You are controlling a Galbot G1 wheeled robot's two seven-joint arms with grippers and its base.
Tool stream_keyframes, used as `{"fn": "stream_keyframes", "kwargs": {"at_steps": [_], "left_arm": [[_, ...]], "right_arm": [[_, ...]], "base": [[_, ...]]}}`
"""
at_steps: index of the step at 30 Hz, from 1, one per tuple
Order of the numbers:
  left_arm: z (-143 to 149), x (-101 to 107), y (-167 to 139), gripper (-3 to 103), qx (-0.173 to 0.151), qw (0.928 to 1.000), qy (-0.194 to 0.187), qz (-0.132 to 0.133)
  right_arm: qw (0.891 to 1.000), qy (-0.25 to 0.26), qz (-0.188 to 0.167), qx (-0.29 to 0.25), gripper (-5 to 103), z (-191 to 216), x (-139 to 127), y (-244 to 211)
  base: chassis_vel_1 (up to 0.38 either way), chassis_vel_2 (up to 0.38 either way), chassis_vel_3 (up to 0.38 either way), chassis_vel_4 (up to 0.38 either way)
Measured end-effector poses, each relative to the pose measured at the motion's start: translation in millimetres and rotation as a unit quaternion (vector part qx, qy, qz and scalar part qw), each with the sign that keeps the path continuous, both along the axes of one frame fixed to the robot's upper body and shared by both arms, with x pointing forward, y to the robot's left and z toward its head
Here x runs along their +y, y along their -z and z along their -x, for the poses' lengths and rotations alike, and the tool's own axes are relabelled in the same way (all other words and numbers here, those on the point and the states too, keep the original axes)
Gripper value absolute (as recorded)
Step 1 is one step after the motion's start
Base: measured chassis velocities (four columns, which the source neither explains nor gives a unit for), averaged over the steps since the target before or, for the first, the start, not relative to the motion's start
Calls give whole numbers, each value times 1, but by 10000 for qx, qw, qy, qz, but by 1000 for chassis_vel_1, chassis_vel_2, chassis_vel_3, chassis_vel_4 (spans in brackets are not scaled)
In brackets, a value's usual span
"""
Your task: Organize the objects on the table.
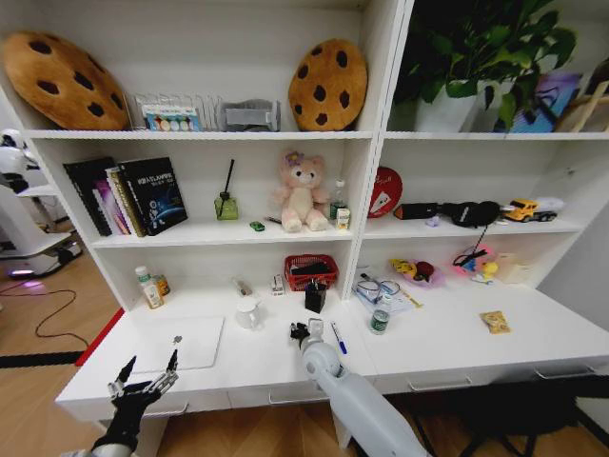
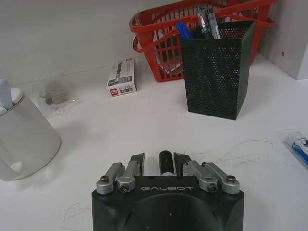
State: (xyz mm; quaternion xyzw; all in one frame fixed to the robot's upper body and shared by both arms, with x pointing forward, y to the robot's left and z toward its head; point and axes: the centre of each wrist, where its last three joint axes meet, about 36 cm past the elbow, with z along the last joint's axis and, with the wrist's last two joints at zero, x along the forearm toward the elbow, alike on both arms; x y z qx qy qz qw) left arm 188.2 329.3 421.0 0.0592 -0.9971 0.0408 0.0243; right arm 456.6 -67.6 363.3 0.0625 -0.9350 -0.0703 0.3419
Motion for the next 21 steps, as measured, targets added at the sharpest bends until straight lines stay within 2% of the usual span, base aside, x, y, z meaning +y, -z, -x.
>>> {"fn": "stream_keyframes", "kwargs": {"at_steps": [2, 4, 6, 8, 12, 17, 18, 19, 20, 21], "left_arm": [[0, 0, 0, 100, 0, 10000, 0, 0], [0, 0, 0, 100, 0, 10000, 0, 0], [0, 0, 0, 100, 0, 10000, 0, 0], [0, 0, 0, 100, 0, 10000, 1, 0], [0, 0, 0, 100, -1, 10000, 0, 0], [0, 0, 0, 100, 0, 10000, 0, 0], [0, 0, 0, 100, 0, 10000, 0, 0], [0, 0, 0, 100, 0, 10000, 0, 0], [0, 0, 0, 100, 0, 10000, 0, 0], [0, 0, 0, 100, 0, 10000, 0, 0]], "right_arm": [[10000, -9, -5, -12, 36, 0, -1, 2], [10000, -25, 14, -40, 25, 0, -3, 4], [10000, -30, 28, -59, 25, 0, -3, 4], [9997, -113, 60, -231, 12, 1, -5, 0], [9984, -250, 105, -498, 11, 3, -6, -5], [9885, -536, 49, -1413, 11, 6, -12, -38], [9885, -536, 49, -1413, 11, 6, -12, -38], [9829, -622, 43, -1733, 11, 4, -14, -47], [9829, -622, 43, -1733, 11, 4, -14, -47], [9755, -667, 55, -2094, 11, -2, -17, -56]], "base": [[0, 0, 0, 0], [0, 0, 0, 0], [0, 0, 0, 0], [0, 0, 0, 0], [0, 0, 0, 0], [0, 0, 0, 0], [0, 0, 0, 0], [0, 0, 0, 0], [0, 0, 0, 0], [0, 0, 0, 0]]}}
